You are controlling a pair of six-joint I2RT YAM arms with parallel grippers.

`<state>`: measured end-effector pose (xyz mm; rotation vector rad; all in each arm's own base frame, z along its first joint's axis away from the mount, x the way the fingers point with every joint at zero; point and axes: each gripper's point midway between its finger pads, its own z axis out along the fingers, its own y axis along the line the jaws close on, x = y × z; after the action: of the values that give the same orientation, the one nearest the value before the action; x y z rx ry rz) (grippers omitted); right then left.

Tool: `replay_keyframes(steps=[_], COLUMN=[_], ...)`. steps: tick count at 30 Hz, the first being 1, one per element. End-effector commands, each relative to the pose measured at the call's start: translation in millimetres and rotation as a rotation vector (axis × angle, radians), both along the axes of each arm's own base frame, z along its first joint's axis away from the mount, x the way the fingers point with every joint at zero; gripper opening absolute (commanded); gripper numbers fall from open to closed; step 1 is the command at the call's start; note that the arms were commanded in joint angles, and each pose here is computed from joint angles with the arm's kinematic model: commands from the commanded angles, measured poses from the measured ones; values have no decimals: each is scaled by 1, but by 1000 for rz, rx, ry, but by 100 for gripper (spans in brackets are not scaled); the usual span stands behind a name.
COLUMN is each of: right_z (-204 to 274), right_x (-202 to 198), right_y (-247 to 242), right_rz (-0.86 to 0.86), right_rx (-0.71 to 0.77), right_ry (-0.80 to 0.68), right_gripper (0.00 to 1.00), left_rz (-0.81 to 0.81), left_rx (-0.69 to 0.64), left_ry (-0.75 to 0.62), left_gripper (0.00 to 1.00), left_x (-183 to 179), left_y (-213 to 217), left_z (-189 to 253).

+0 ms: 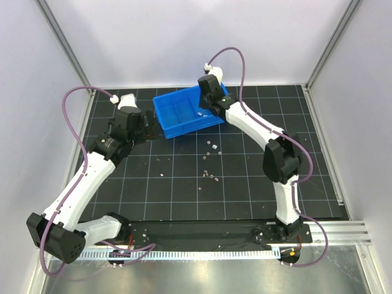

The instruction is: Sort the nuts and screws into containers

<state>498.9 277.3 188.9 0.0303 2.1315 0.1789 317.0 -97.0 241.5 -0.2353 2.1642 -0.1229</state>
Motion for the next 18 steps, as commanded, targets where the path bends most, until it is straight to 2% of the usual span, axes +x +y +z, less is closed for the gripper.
replay_keyframes(steps=[1,2,4,5,6,7,8,11,12,13,14,15,16,17,18], right_z=[-9,-27,-22,-35,-25,-22,-17,23,25,52,59,39,68,63,34], right_x=[34,41,51,56,59,60,60,52,47,36,28,16,1,-9,-24], right_y=[6,9,18,19,22,25,26,22,20,15,12,11,5,2,-7], right_rz=[33,46,73,76,81,98,105,119,122,127,138,168,185,203,211], right_rx=[-36,-37,-13,-22,-14,-17,-11,4,4,23,27,20,46,45,21], right_ry=[-21,5,-2,16,9,9,9,-42,-34,-62,-63,-23,-68,-62,-10], right_gripper=[18,18,21,28,37,50,67,76,76,77,77,77,77,78,78], left_rz=[-2,-2,3,3,1,5,8,10,10,7,7,3,3,3,-1], left_rx=[-2,-2,2,4,4,8,11,16,17,16,14,13,13,13,13], left_ry=[-57,-57,-56,-53,-57,-56,-58,-61,-59,-60,-62,-60,-62,-62,-60], left_gripper=[100,100,100,100,100,100,100,100,100,100,100,99,100,100,100], left_x=[-1,-1,0,0,-1,-1,0,-1,-1,-1,-2,-2,-2,-2,-3], left_y=[3,3,4,4,4,5,6,6,6,6,6,5,5,5,4], left_z=[21,21,20,19,21,21,21,22,22,22,23,23,23,23,23])
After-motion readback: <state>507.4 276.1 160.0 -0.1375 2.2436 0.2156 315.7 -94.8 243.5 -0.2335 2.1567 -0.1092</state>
